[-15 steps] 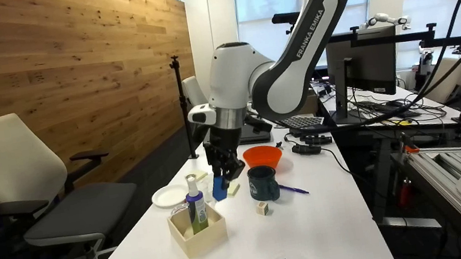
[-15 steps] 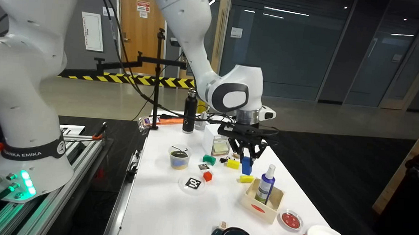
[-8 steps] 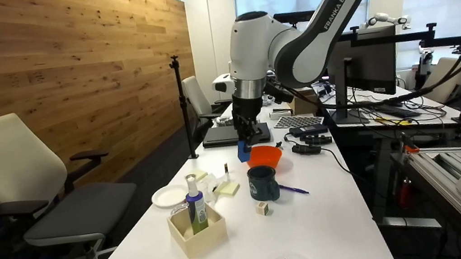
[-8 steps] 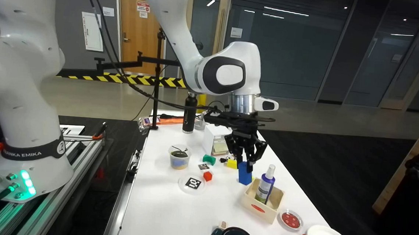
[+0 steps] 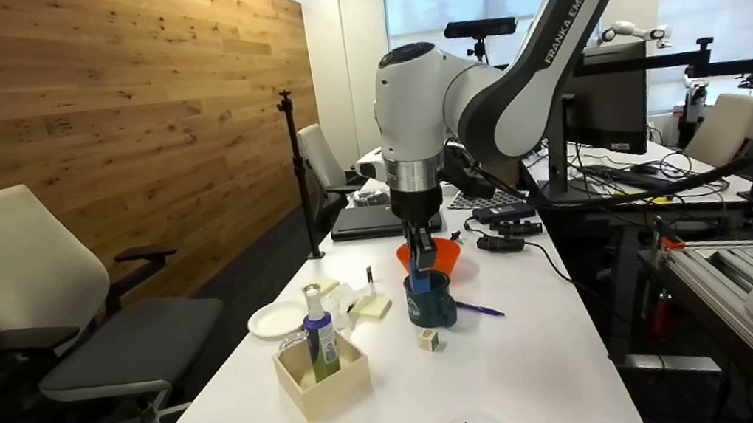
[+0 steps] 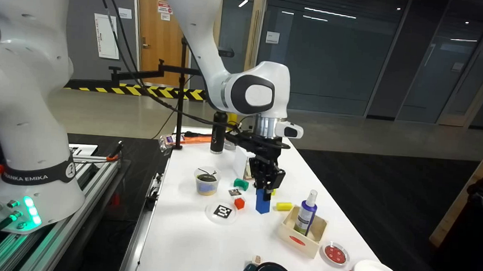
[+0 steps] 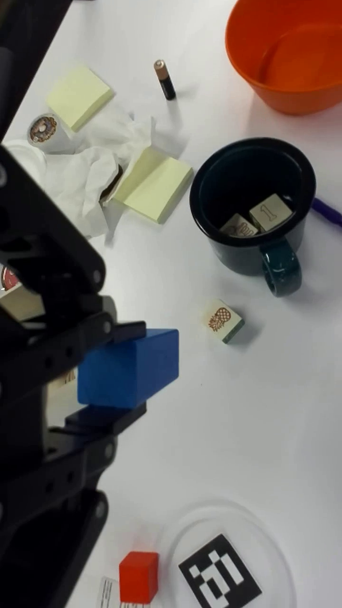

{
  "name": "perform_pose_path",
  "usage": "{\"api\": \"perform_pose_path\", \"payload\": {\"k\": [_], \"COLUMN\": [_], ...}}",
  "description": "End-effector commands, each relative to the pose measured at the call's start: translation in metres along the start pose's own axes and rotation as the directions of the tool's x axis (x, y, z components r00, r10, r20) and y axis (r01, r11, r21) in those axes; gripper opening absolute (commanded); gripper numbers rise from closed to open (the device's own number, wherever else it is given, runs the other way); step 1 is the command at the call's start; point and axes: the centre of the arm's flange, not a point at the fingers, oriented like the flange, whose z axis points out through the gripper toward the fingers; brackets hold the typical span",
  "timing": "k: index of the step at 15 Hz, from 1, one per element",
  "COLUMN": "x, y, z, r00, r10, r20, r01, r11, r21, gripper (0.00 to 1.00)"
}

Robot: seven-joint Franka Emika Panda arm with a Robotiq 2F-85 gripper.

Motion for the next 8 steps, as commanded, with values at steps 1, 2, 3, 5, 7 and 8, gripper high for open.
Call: {"api": "perform_pose_path", "payload": {"k": [1, 2, 3, 5, 7, 8], "x": [0.027, 0.030, 0.033, 0.037, 0.041, 0.043], "y": [0.007, 0.011, 0.017, 0.029, 0.042, 0.049], "z": [0.023, 0.030, 0.038, 0.050, 0.057, 0.056], "r00": [0.993, 0.990, 0.985, 0.970, 0.946, 0.930], "r10": [0.112, 0.139, 0.167, 0.237, 0.319, 0.361], "r20": [0.026, 0.035, 0.045, 0.060, 0.061, 0.063], "r01": [-0.113, -0.140, -0.169, -0.239, -0.322, -0.364], "r11": [0.993, 0.990, 0.985, 0.971, 0.946, 0.930], "r21": [0.024, 0.027, 0.026, 0.029, 0.038, 0.051], "gripper": [0.10, 0.10, 0.10, 0.10, 0.10, 0.10]}}
